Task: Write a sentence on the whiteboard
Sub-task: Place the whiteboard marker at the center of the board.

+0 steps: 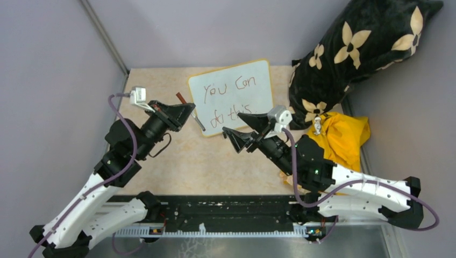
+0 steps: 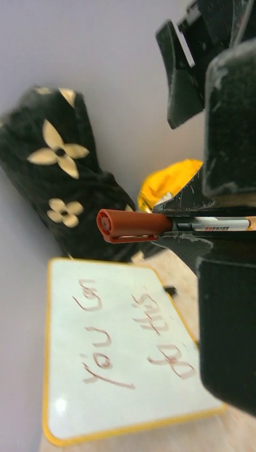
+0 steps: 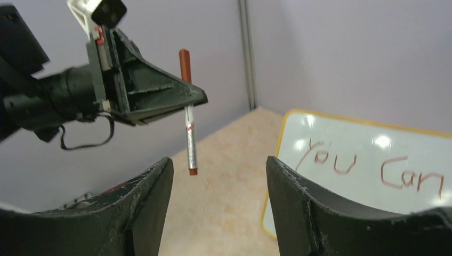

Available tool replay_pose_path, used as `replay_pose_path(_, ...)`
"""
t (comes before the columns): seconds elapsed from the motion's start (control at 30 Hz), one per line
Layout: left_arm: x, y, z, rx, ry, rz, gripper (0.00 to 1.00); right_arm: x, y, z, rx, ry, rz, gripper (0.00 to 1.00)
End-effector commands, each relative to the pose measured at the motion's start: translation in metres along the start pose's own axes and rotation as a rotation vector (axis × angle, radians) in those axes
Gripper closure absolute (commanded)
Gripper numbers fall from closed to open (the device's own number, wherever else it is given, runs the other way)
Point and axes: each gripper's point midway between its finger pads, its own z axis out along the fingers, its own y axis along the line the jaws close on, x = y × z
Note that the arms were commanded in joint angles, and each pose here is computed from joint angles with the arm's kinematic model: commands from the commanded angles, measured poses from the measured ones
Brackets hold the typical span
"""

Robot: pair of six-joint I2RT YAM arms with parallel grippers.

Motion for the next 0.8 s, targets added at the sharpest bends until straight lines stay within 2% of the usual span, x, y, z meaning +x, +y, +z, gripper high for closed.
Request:
replay_pose_path(0.0,0.045,0.043,-0.024,-0.131,0.204,0.135,1.0,0.057,-0.008,-0.018,0.036,0.291,0.053,0.36)
replay_pose_path(0.17,0.081,0.017,-0.035,0.089,0.328,0.086,1.0,0.081,0.034,-0.011,-0.201,0.376,0.282,0.32)
replay_pose_path(0.27,0.093,0.004,-0.041,0.179,0.38,0.072,1.0,0.087,0.048,-0.005,-0.267,0.389,0.362,0.31)
replay_pose_path(0.53,0.094,0.003,-0.05,0.216,0.363,0.066,1.0,0.116,0.061,0.001,-0.316,0.45,0.455,0.34)
replay_pose_path(0.77,0.1,0.007,-0.051,0.215,0.37,0.054,1.0,0.127,0.063,0.01,-0.307,0.454,0.492,0.48)
